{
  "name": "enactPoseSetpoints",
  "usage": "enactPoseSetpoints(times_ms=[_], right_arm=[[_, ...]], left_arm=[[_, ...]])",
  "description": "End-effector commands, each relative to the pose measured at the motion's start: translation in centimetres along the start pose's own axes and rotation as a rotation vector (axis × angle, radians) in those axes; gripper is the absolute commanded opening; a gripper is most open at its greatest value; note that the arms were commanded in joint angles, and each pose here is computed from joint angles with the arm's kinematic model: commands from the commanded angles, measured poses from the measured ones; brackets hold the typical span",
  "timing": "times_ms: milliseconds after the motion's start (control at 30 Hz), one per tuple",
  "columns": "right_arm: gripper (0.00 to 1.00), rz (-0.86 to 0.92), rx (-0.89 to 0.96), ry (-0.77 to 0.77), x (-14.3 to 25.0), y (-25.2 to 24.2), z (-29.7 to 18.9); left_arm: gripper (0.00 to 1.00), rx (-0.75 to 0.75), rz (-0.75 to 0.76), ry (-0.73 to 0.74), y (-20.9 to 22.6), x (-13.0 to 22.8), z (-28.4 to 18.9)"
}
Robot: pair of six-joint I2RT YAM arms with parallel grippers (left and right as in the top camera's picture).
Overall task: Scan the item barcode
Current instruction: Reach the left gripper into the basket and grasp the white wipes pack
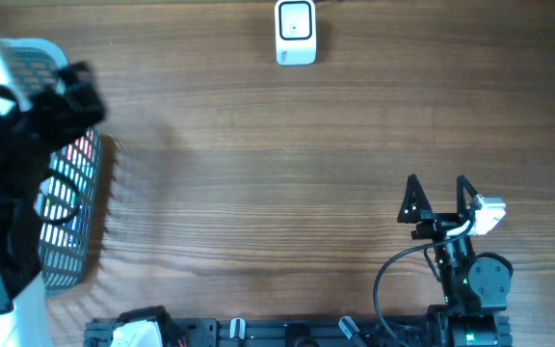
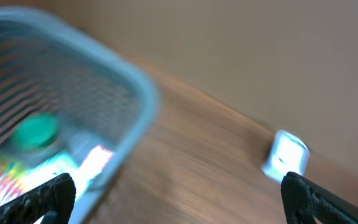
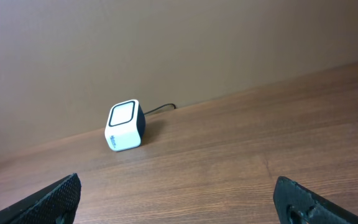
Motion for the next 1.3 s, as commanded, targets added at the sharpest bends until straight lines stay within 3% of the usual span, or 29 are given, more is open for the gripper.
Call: enactPoseSetpoints(times_ms=[0,167,267,567,800,933,1267], right_arm=[[1.00,0.007,0.010,-0.009,-0.1,-0.1,0.0],[1.00,0.007,0.010,-0.009,-0.1,-0.1,0.0],[1.00,0.007,0.010,-0.009,-0.1,-0.1,0.0],[1.00,0.007,0.010,-0.009,-0.1,-0.1,0.0],[1.00,0.007,0.010,-0.009,-0.1,-0.1,0.0],[1.00,0.007,0.010,-0.009,-0.1,-0.1,0.0],[1.00,0.007,0.010,-0.009,-0.1,-0.1,0.0]], left_arm=[[1.00,-0.299,-0.309,-0.071,4.9,-1.2,0.7],[1.00,-0.521,-0.502,0.065,11.2,-0.6,4.1],[1.00,-0.532,-0.529,0.215,12.6,0.5,7.1],[1.00,-0.931,-0.724,0.551,17.7,6.6,14.8],[1.00,-1.050,-0.731,0.611,20.3,12.0,17.1],[1.00,-1.038,-0.691,0.638,21.7,14.2,17.9],[1.00,-1.024,-0.705,0.530,24.0,17.5,20.2]])
Point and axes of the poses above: each gripper's point midway between its finger pads, its own z axis out along the fingers, its own y axis along the line the jaws close on, x = y × z, the point moved 9 cm from there along -z, back along the fingers
